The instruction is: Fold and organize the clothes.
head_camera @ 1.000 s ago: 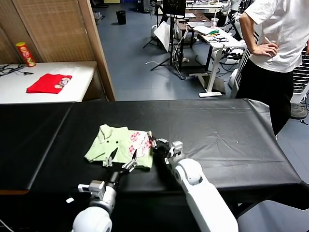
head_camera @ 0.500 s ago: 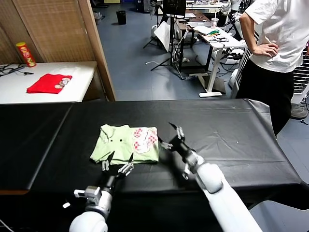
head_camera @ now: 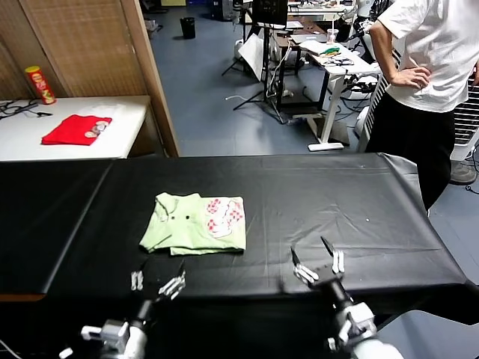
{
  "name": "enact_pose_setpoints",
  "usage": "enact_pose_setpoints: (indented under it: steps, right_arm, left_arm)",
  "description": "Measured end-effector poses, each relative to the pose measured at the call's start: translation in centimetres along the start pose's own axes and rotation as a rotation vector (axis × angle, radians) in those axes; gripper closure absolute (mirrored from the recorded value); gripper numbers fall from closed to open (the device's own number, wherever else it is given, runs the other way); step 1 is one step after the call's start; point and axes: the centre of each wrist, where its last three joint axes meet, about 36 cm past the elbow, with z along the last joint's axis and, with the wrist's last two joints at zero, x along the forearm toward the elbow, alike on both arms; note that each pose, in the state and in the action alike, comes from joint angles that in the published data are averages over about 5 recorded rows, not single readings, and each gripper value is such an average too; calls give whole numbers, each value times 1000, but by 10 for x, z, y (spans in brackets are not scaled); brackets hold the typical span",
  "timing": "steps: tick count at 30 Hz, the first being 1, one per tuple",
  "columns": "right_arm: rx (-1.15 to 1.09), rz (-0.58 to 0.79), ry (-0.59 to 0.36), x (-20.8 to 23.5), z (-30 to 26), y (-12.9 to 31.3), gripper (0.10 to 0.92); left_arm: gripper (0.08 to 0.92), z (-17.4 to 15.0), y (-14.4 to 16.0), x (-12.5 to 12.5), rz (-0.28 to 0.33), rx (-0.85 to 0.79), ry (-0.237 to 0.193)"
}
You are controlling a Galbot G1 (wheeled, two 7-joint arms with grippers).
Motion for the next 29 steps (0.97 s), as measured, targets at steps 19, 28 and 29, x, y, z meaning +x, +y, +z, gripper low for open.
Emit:
enact_pose_setpoints:
  steps: [19,28,29]
  right_arm:
    - [-65,145,239,108,-38,36,224]
    - [-74,138,252,112,-40,38,224]
    - [-74,138,253,112,-40,38,224]
  left_arm:
    - [201,-9,14,74,-47,35,184]
    - [201,-13,16,77,-50,32,183]
    - [201,-13,17,77,-50,32,183]
